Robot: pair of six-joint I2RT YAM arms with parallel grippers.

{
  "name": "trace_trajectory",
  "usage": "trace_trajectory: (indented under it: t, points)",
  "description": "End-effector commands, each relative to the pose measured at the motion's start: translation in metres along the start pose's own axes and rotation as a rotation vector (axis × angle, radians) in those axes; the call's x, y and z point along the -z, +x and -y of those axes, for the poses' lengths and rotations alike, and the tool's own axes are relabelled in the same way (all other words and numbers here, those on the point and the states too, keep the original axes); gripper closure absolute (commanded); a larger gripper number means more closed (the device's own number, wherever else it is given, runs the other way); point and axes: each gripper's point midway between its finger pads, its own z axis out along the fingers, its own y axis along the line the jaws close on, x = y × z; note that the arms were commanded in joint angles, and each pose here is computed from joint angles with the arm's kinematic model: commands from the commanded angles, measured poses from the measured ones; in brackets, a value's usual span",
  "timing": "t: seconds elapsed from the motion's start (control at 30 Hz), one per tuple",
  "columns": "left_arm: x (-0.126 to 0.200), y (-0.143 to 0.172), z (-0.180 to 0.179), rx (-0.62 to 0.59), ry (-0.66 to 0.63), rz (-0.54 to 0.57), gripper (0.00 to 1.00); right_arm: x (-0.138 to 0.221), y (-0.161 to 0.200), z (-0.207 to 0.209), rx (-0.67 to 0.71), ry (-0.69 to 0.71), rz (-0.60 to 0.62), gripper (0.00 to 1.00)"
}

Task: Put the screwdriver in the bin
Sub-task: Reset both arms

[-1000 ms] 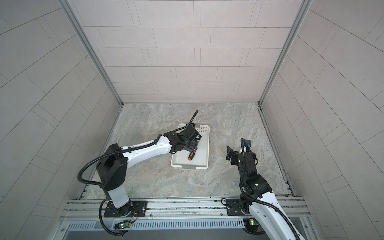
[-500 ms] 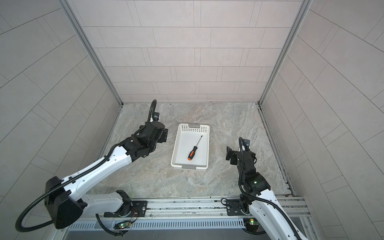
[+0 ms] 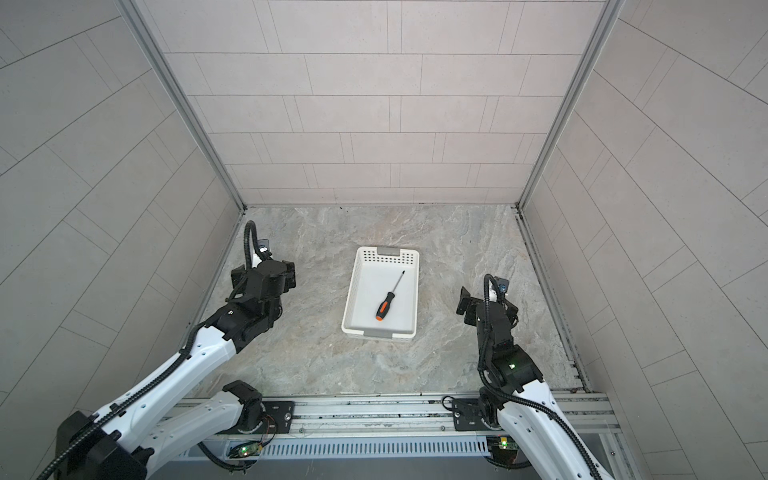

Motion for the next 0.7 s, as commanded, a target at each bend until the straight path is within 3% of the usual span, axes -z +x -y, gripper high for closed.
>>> trace_trajectory:
  t: [0.0,0.13,0.27,0.37,0.43,0.67]
  points:
    - [-0.007,-0.003,0.013,-0.012,0.083,-0.013,0.00,-0.001,-0.016,0.004,-0.111,0.026,0.089,0.00]
    - [-0.010,0.008,0.041,-0.098,0.291,-0.007,0.00,-0.007,-0.016,-0.004,-0.058,-0.026,0.177,0.00]
    - [-0.025,0.022,0.027,-0.019,0.237,0.024,0.00,-0.010,-0.014,-0.007,0.138,-0.019,0.152,0.00]
    - [-0.041,0.036,0.018,0.015,0.222,0.006,0.00,-0.013,-0.017,-0.025,0.287,-0.092,0.155,0.00]
    - [-0.051,0.043,0.013,0.066,0.227,0.034,0.00,-0.016,-0.021,-0.030,0.312,-0.096,0.142,0.00]
    - [-0.069,0.065,0.008,0.043,0.172,0.057,0.00,-0.051,-0.018,-0.037,0.441,-0.031,0.064,0.00]
